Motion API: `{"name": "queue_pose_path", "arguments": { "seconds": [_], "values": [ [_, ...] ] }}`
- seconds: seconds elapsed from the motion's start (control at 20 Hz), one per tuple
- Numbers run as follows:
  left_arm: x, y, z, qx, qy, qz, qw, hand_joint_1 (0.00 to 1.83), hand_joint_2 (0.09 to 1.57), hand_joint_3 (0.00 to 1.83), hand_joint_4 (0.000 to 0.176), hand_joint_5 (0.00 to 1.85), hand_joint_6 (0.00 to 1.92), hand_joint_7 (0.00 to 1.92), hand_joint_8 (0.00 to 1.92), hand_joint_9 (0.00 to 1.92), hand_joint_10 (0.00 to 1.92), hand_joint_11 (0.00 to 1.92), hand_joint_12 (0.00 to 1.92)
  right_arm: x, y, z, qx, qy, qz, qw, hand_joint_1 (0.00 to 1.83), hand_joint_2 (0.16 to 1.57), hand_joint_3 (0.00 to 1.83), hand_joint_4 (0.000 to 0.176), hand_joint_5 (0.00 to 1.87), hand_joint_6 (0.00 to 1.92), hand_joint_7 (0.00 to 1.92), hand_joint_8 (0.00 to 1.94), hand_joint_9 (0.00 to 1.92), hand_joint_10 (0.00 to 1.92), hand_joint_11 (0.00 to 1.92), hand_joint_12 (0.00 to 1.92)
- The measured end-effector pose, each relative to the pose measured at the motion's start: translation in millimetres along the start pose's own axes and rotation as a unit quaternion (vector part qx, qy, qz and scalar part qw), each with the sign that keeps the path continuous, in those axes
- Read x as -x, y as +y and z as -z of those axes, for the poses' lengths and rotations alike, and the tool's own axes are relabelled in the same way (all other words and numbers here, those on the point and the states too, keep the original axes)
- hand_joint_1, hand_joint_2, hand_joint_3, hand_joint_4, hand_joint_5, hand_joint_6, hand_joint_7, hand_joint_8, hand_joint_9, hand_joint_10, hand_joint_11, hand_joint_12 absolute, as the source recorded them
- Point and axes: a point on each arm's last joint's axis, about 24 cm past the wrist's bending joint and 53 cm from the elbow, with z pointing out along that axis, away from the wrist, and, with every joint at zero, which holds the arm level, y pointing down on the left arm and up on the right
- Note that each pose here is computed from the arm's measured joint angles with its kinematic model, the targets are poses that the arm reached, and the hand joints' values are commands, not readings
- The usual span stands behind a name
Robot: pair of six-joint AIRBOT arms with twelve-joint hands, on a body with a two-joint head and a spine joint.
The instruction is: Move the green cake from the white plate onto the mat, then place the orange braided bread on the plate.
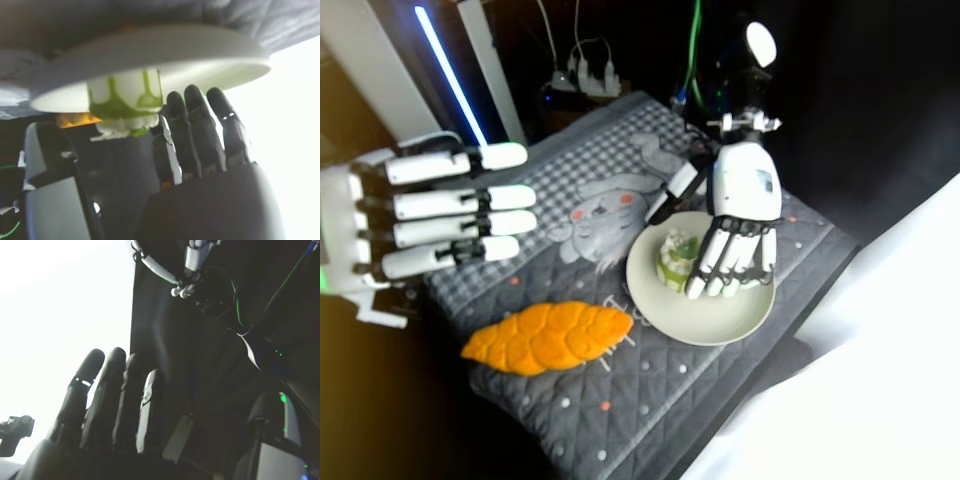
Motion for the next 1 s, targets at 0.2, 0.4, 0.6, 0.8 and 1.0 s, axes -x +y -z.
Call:
{"name": "queue_pose_path", "arguments": {
  "seconds": [0.2, 0.4, 0.6, 0.8, 1.0],
  "values": [
    [-7.6, 1.9, -2, 0.000, 0.006, 0.011, 0.9999, 1.01, 0.94, 0.01, 0.176, 0.70, 0.04, 0.70, 0.02, 0.65, 0.03, 0.09, 1.21, 0, 0.0, 0, 0.000, -0.001, 0.000, 1.0000, 0.76, 0.72, 0.00, 0.090, 0.44, 0.00, 0.55, 0.00, 0.49, 0.01, 0.00, 1.26],
    [-3.3, 2.3, -1, -0.003, 0.001, 0.021, 0.9998, 1.20, 1.16, 0.00, 0.003, 0.98, 0.96, 0.82, 1.24, 0.96, 0.12, 0.46, 1.15, 1, -0.3, 0, 0.000, -0.002, 0.000, 1.0000, 0.74, 0.71, 0.00, 0.091, 0.44, 0.00, 0.56, 0.00, 0.50, 0.01, 0.00, 1.27],
    [3.3, 0.9, 1, -0.012, -0.008, 0.037, 0.9992, 1.34, 1.20, 0.00, 0.000, 0.91, 1.08, 0.76, 1.27, 0.67, 1.47, 0.41, 1.29, 2, -0.5, 0, -0.001, -0.004, 0.000, 1.0000, 0.76, 0.71, 0.00, 0.088, 0.45, 0.00, 0.56, 0.00, 0.50, 0.00, 0.00, 1.27],
    [18.6, -12.9, 23, -0.049, -0.017, 0.058, 0.9969, 1.20, 1.19, 0.00, 0.000, 0.92, 0.95, 0.78, 1.45, 0.59, 1.35, 0.35, 1.70, 2, -1.7, 0, -0.003, -0.009, -0.003, 1.0000, 0.76, 0.68, 0.00, 0.115, 0.48, 0.01, 0.57, 0.00, 0.51, 0.01, 0.00, 1.27],
    [25.6, -30.4, 52, -0.088, -0.013, 0.057, 0.9944, 1.17, 1.18, 0.00, 0.015, 0.92, 1.03, 0.78, 1.34, 0.64, 1.04, 0.40, 1.53, 0, -1.4, 0, -0.003, -0.009, -0.007, 0.9999, 0.73, 0.72, 0.01, 0.122, 0.47, 0.00, 0.55, 0.00, 0.48, 0.00, 0.00, 1.27]
  ]
}}
